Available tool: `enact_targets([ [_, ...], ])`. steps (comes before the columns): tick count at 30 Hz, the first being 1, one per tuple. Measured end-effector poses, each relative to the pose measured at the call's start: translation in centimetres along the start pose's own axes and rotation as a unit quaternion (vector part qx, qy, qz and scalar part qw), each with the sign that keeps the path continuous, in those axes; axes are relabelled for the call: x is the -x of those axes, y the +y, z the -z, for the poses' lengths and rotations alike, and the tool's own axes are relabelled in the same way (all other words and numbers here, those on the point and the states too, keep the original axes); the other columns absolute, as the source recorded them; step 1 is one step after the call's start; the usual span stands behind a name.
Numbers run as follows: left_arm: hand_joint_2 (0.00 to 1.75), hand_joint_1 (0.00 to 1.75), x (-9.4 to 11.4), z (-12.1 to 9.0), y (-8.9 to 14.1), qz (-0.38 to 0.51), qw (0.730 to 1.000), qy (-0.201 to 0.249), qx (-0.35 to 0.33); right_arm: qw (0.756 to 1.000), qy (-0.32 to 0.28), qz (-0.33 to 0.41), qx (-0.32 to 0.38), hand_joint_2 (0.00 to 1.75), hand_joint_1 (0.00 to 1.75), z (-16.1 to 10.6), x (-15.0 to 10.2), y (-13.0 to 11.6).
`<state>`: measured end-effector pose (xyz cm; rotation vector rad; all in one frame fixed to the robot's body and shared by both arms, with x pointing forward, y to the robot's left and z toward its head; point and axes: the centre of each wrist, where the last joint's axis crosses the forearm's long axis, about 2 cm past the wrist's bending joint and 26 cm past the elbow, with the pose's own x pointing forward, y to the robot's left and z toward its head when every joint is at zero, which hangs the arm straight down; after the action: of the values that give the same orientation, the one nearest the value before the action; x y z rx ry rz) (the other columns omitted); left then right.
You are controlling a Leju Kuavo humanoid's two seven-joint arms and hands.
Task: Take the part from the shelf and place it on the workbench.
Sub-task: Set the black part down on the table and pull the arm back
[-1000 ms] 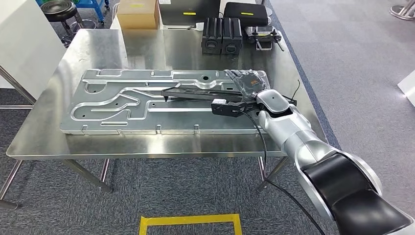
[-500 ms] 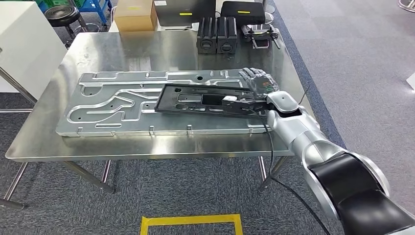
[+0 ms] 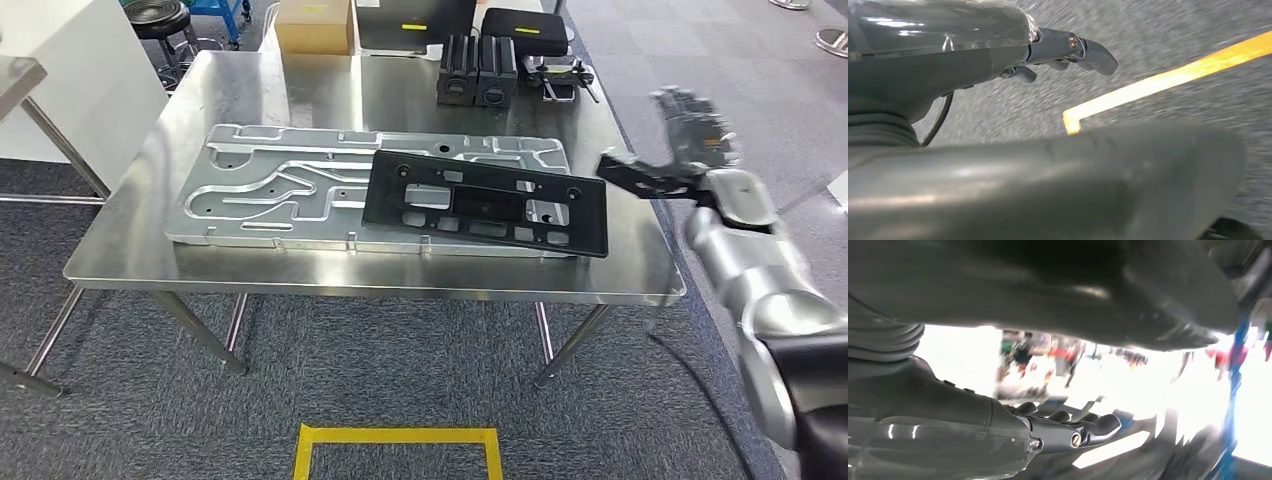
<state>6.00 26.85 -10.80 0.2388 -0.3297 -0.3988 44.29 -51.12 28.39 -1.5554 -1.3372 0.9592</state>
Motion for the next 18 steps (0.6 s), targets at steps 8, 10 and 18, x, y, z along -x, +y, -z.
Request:
enact_targets([
  [8, 0.0, 0.0, 1.2, -0.4, -0.8, 0.005, 1.0, 0.005, 0.004, 0.993, 0.015, -0.006, 0.119, 0.0, 0.0, -17.4, 11.7, -1.4],
  [10, 0.0, 0.0, 1.0, -0.4, -0.9, -0.002, 1.0, -0.003, -0.002, 0.985, 0.013, -0.007, 0.173, 0.0, 0.0, -21.2, 10.6, -1.2],
  [18, 0.0, 0.0, 0.7, -0.4, -0.9, -0.028, 0.999, 0.007, -0.02, 0.964, 0.203, 0.092, 0.144, 0.0, 0.0, -37.1, 4.4, 8.5],
])
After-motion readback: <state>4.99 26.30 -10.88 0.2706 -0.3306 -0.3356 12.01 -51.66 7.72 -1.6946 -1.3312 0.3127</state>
